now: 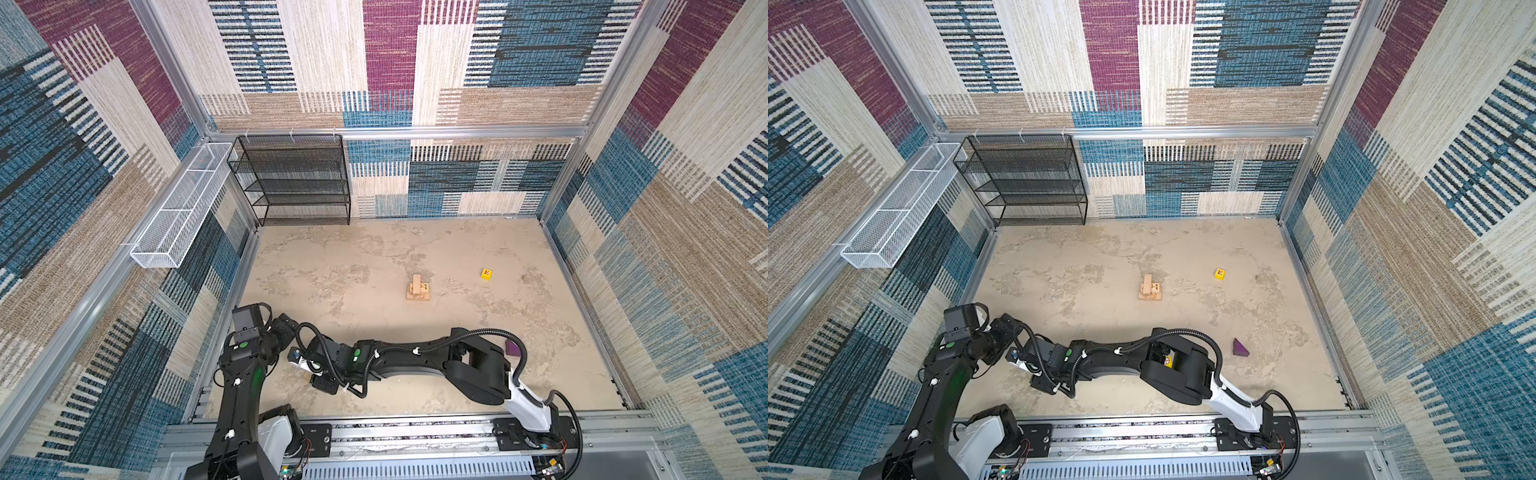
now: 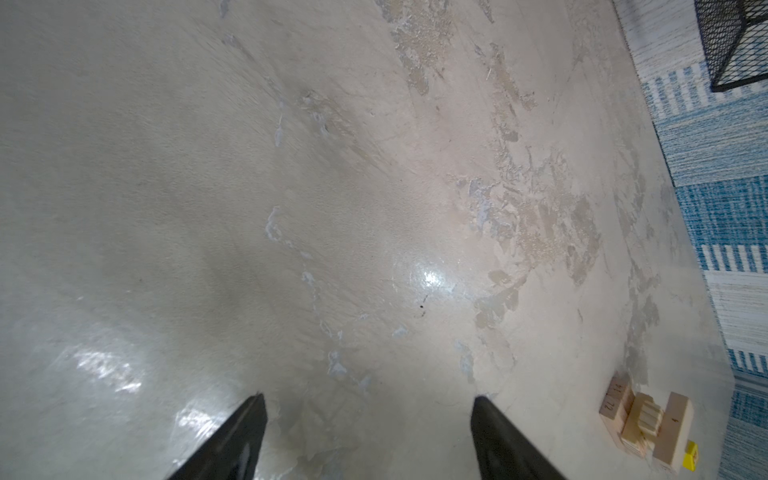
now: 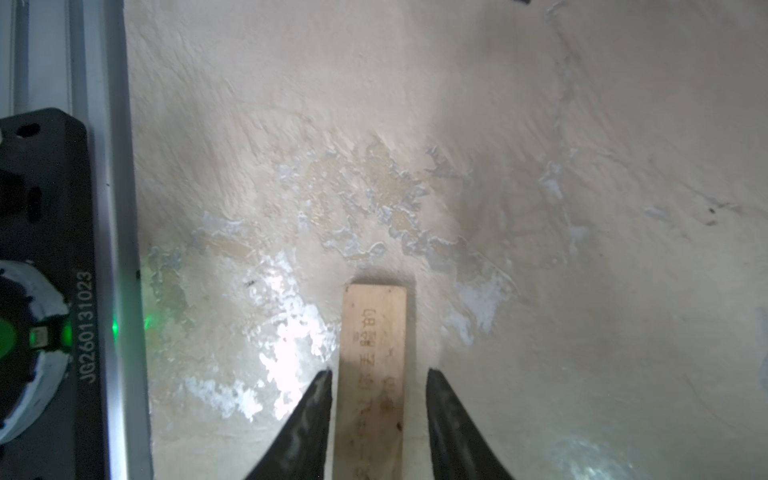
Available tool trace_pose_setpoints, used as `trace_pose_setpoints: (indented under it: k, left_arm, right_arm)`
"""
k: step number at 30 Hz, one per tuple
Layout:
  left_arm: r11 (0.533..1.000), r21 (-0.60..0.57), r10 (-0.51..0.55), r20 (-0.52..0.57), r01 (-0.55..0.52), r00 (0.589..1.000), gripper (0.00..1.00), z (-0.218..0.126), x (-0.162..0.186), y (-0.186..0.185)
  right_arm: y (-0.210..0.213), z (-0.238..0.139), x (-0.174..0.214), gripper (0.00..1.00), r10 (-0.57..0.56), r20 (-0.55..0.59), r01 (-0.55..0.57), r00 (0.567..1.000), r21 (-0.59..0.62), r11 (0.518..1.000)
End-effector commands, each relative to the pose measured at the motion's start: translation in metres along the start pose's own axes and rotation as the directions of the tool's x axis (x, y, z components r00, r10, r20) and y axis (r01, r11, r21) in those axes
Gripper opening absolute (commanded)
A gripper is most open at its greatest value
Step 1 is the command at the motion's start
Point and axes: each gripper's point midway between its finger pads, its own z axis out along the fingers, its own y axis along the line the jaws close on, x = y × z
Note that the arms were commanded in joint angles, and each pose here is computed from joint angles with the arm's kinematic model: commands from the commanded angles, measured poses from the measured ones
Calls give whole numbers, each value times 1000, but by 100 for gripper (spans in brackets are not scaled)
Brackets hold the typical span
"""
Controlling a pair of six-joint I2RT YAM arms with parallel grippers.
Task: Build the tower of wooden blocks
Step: 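Lower the open right gripper around the plain bar and close it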
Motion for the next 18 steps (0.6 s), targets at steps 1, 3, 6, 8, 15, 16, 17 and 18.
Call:
trace_pose_setpoints:
  k: [1,3,6,8,15,16,17,18]
  left_arm:
    - [1000,19,10,3,-10,1000,82,0,-1,-3]
    - [1000,20,11,4,-11,1000,82,0,-1,-4]
    - [1000,20,10,3,-10,1000,82,1,-1,-3]
    - [1000,20,9,0,-9,1000,82,1,-1,-3]
    - [1000,20,11,2,-11,1000,82,1,-1,-4]
    - [1000,20,11,1,-11,1000,82,1,0,-3]
    - [1000,20,10,2,-10,1000,82,1,-1,-3]
    - [1000,22,10,2,-10,1000,82,1,-1,-3]
  right_arm:
    - [2,1,2,35,-9,-12,9,1000,-5,1000]
    - [3,2,3,34,-10,-17,10,1000,-6,1000]
    - [1,4,4,34,-5,-22,5,1000,0,1000]
    - [0,5,5,34,-4,-29,4,1000,8,1000]
    - [0,4,4,17,-9,-30,10,1000,15,1000]
    - [0,5,4,17,-9,-32,9,999,15,1000]
    - [0,5,5,16,-6,-36,7,999,15,1000]
    - [0,5,5,16,-7,-37,8,999,16,1000]
